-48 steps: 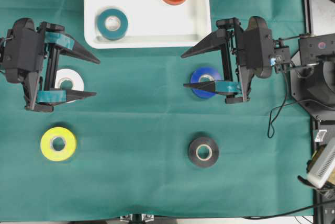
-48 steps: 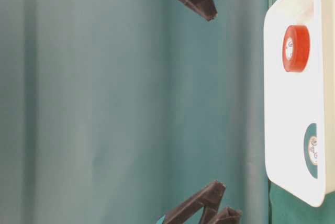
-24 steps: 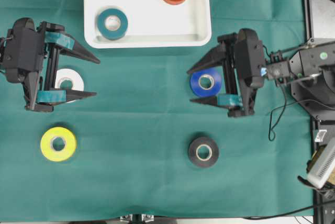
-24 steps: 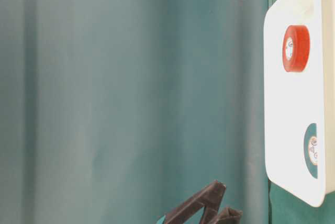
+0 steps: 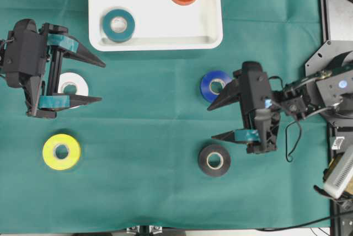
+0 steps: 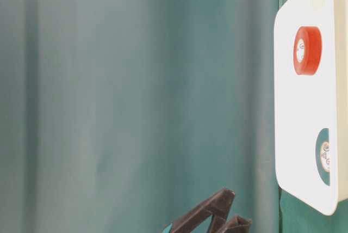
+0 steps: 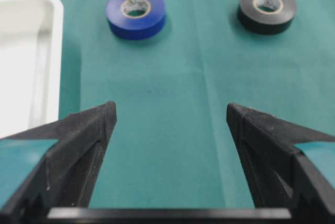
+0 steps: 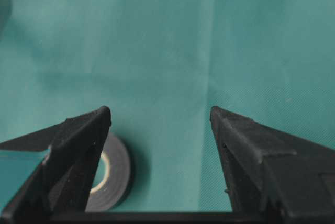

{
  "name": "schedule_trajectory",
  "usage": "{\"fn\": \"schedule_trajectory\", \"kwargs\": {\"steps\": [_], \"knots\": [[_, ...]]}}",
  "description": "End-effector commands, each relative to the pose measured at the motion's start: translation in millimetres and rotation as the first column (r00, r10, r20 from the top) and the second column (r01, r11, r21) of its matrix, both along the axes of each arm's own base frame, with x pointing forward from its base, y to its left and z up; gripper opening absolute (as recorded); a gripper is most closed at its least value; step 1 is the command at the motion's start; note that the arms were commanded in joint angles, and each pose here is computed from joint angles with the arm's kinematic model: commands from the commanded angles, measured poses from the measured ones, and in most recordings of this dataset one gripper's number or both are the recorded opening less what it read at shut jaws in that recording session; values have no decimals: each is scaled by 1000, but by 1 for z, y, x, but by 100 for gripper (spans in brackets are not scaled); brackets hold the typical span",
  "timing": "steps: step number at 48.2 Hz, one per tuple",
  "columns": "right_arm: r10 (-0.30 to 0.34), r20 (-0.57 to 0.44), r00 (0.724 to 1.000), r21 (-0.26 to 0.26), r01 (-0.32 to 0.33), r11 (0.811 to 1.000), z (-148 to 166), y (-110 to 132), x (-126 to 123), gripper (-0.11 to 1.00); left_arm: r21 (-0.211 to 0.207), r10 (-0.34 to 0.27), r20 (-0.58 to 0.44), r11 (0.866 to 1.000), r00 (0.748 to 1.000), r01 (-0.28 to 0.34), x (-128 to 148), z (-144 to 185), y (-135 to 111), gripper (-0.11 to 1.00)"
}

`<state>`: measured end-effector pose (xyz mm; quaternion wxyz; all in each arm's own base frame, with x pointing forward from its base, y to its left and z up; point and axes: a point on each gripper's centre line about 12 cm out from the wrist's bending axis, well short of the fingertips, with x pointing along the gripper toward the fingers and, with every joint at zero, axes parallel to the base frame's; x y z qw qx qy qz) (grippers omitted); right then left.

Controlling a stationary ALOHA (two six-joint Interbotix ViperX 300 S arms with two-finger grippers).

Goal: Put the tape alternately from left to right into the white case.
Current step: 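Move the right gripper down over the black tape roll, then lower the right gripper and grasp the black roll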

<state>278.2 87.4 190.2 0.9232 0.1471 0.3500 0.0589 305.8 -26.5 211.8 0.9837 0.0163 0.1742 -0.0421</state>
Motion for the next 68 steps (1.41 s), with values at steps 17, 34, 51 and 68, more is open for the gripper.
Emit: {"fn": "schedule_trajectory", "kwargs": {"steps": [17, 34, 51, 68], "knots": [[13, -179, 984, -55, -23, 998, -18, 35, 25, 81, -5, -1, 24, 1000, 1000, 2, 2, 7, -1, 81], [-36, -293, 955, -48, 23, 999, -41, 52, 24, 81, -2, -1, 12, 1000, 1000, 1, 1, 5, -1, 81], [-78, -350, 933, -42, 68, 997, -58, 56, 23, 81, -3, 0, 7, 1000, 1000, 0, 1, 4, -1, 81], [-83, -371, 925, -52, 68, 996, -68, 56, 23, 81, -4, 0, 1, 1000, 1000, 0, 0, 2, 0, 81]]}}
